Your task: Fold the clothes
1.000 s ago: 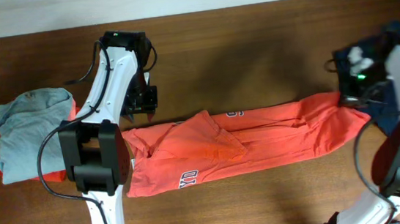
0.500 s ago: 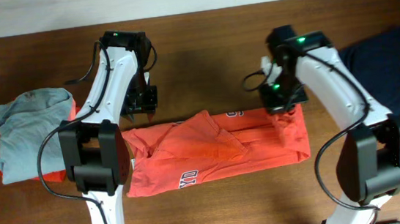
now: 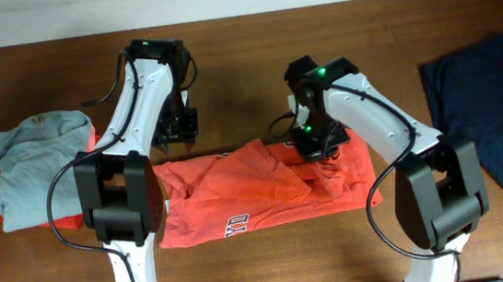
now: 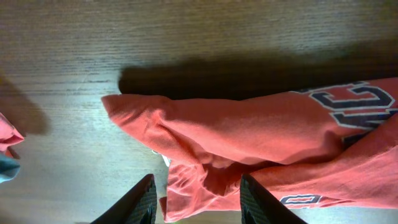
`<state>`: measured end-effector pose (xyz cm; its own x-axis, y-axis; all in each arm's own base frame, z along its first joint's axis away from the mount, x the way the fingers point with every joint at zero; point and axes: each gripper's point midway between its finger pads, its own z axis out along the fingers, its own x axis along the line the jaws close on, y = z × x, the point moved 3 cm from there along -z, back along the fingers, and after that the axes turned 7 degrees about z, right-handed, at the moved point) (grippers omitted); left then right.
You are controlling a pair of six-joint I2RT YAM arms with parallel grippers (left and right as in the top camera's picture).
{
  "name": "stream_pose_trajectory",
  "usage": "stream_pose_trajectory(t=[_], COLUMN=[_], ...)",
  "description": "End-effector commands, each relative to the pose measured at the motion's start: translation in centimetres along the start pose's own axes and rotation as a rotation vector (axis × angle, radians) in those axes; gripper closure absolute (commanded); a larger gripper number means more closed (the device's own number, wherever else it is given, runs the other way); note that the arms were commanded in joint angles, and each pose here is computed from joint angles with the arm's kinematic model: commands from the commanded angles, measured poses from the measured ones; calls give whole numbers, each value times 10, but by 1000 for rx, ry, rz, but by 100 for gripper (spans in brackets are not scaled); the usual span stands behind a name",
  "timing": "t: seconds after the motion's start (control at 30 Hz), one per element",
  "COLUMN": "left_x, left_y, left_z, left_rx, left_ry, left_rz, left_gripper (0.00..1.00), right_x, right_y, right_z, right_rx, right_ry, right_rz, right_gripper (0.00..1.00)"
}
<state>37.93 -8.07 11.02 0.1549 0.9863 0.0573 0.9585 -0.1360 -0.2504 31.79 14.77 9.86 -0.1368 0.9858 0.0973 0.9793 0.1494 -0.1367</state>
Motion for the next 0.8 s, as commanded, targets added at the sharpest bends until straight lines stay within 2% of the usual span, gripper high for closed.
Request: stream_pose_trajectory(t=[0.0,0.03,0.07,0.13,0.4,0.6,0.77], left_x=[2,2,2,2,2,2,2], left_y=[1,1,1,1,2,2,2], left_z=[0,0,0,0,0,0,0], left_rx=[-6,-6,-6,-7,-9,-9,-9], left_ry=[2,2,2,1,2,2,2], left_rz=[5,5,5,5,5,5,5], left_gripper=[56,57,56,57,56,56,56], right_x=[16,22,26,31,15,-23,-31], right_y=[-3,-5,-6,-7,-1,6,-6], right_z=[5,5,5,6,-4,-32,-34], right_rx=[7,11,15,15,-34,-142,-84], right_ry=[10,30,43,50,-42,-192,-168], right_rz=[-69,-121,-158,-215,-204,-13,10], right_gripper=[80,76,67,60,59,60,60])
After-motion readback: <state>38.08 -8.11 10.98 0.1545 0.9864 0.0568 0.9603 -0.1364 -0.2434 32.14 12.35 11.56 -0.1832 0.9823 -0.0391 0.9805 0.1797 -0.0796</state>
